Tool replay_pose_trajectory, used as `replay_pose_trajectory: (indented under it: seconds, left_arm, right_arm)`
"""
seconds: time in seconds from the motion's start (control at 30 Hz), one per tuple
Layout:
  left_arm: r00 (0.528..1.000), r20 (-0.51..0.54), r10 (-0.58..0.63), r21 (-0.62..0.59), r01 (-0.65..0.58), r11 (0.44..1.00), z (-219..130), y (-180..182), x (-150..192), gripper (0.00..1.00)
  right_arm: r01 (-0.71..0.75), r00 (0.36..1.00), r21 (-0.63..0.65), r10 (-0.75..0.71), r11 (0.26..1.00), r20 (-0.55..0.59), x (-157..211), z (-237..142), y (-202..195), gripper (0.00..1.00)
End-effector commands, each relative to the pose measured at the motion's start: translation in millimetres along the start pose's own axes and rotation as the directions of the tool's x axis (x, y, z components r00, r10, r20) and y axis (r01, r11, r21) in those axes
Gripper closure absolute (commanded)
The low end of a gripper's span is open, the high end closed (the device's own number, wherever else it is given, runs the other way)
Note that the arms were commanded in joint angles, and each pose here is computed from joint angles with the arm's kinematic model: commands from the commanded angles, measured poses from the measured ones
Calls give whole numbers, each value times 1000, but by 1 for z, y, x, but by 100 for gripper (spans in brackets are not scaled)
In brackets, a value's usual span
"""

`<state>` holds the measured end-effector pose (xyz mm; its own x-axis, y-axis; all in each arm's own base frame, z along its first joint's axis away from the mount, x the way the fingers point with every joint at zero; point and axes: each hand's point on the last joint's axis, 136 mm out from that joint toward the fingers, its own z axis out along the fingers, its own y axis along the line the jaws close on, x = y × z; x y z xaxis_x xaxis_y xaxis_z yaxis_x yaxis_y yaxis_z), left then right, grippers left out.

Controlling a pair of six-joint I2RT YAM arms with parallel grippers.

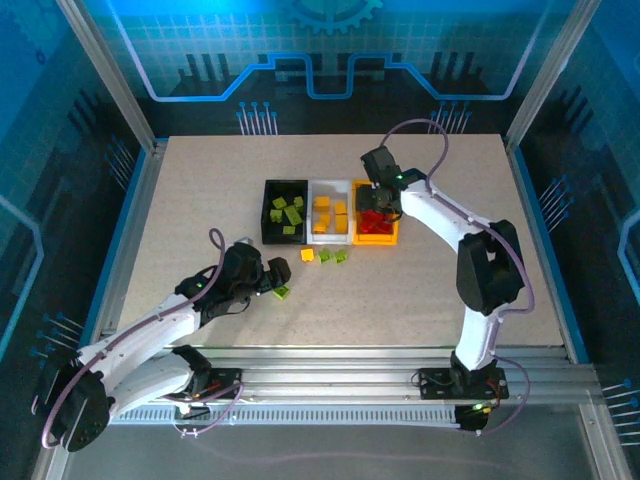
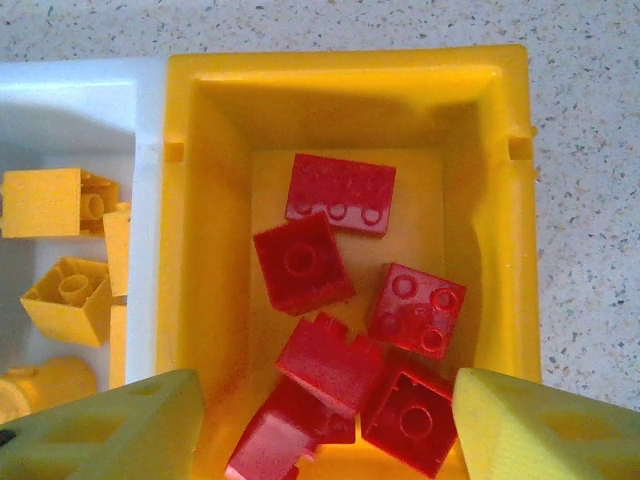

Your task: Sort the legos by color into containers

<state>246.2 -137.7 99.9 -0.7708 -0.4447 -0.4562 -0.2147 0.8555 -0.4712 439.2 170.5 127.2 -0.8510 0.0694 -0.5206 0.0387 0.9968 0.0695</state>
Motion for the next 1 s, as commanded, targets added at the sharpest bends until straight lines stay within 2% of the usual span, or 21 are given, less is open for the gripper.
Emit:
replay_pose_trajectory:
  seconds: [0.0, 0.1, 0.27, 0.4, 0.5, 0.7, 0.77, 0.97]
  left_arm:
    - [1000, -3, 18, 9, -18, 1000, -5, -8, -7, 1]
    - [997, -52, 58, -23, -59, 998, 5, -7, -2, 2]
    - [969, -204, 142, -115, -168, 979, 36, -3, 19, 2]
    - [931, -272, 244, -197, -302, 933, 52, 1, 34, 6]
    - [916, -302, 264, -241, -341, 909, 62, 9, 41, 15]
    - [893, -361, 268, -254, -371, 893, 74, 16, 57, 32]
    - [889, -371, 269, -258, -377, 890, 75, 17, 60, 40]
    - [894, -357, 271, -261, -374, 890, 70, 19, 59, 53]
  right_arm:
    - [-6, 999, -20, 7, 1000, 54, -20, -23, 2, 31]
    - [-6, 997, -53, 10, 999, 70, -14, -35, 7, 31]
    - [-21, 998, -83, 26, 996, 56, 8, -41, 7, 31]
    - [-35, 998, -84, 39, 996, 43, 22, -42, 0, 31]
    - [-35, 998, -83, 39, 996, 42, 27, -44, -3, 31]
    - [-46, 997, -83, 51, 995, 58, 26, -52, -7, 31]
    - [-52, 997, -83, 57, 995, 59, 26, -52, -8, 31]
    - [-60, 996, -84, 65, 995, 60, 26, -54, -9, 32]
